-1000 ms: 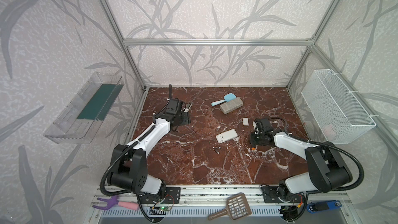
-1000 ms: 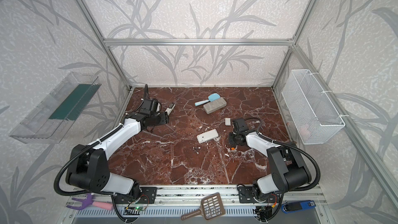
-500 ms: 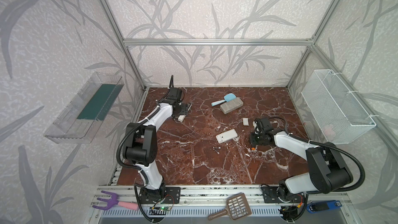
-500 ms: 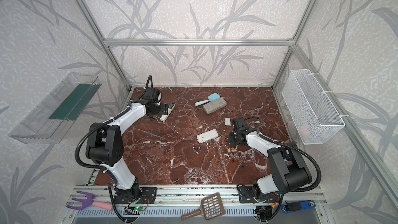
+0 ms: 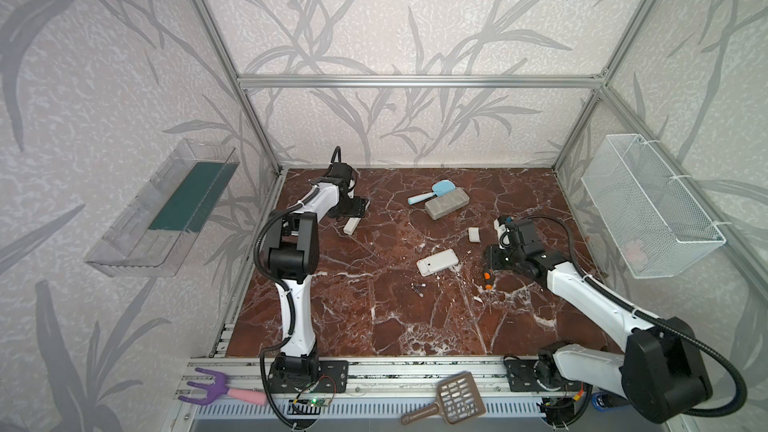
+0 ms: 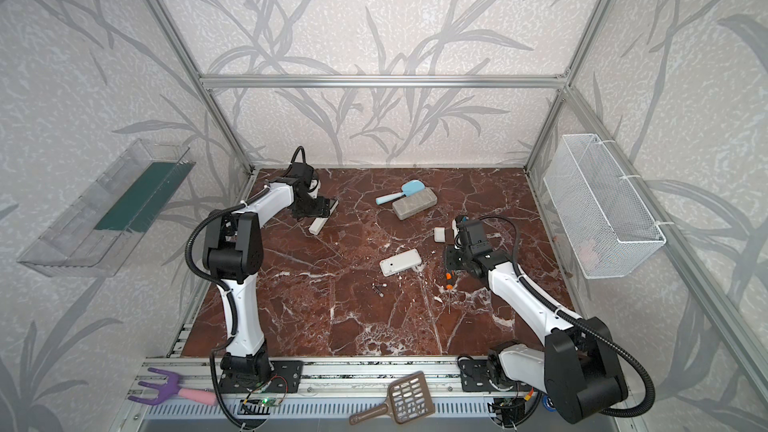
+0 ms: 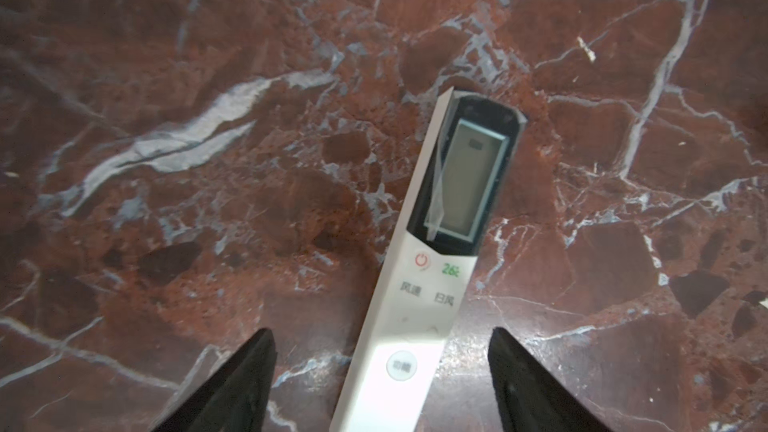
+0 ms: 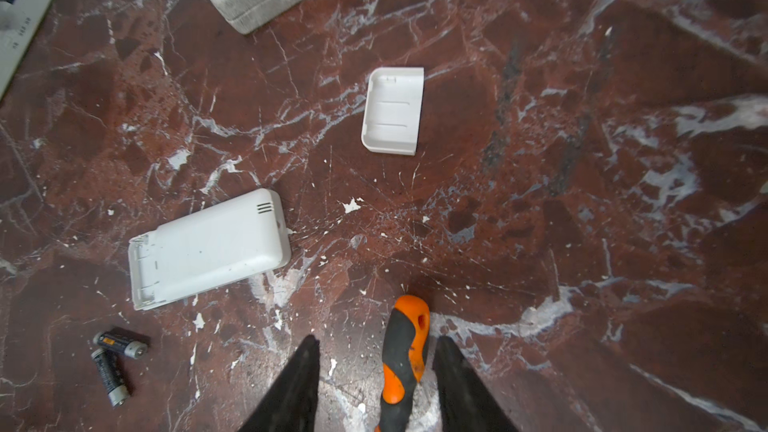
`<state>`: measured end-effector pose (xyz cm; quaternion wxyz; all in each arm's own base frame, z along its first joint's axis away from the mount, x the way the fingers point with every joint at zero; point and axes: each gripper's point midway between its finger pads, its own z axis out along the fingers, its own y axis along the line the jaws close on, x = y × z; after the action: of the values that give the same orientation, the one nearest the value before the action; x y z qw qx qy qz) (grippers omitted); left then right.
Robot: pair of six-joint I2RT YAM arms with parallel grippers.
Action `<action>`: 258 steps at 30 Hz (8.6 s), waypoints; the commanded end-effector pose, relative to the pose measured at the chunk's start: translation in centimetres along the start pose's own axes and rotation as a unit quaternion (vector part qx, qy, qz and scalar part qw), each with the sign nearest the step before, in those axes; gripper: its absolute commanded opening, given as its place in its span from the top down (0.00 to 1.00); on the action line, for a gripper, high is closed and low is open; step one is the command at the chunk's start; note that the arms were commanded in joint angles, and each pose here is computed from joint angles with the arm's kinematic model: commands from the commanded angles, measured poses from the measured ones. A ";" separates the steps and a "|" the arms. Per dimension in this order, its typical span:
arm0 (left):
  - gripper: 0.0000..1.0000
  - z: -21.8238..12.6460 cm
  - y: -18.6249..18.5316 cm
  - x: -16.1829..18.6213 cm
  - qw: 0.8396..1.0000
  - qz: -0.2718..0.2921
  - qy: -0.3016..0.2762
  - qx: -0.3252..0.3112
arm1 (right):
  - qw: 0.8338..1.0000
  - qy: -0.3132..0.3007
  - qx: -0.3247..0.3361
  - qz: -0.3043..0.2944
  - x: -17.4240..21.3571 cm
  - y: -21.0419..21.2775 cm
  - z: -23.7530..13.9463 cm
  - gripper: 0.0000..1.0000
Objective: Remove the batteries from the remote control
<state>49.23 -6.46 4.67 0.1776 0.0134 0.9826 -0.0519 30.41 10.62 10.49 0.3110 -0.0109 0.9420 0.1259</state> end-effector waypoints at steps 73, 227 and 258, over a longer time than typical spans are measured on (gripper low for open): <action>0.88 -35.8 -22.4 5.3 0.744 0.129 -0.324 0.569 | 0.791 -0.179 -0.585 -0.019 -12.0 25.0 -16.8 0.45; 1.00 -21.3 -22.1 9.2 0.737 0.238 -0.372 0.512 | 0.862 -0.036 -0.502 0.064 -9.7 27.4 -1.1 0.93; 1.00 -12.6 -20.1 5.7 0.777 0.148 -0.329 0.516 | 0.860 0.031 -0.491 0.134 -6.6 25.5 11.6 1.00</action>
<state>36.22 -24.97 11.70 0.3791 0.2011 0.7267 -0.5364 42.44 36.05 14.14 0.2786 -0.0201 0.7422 0.6092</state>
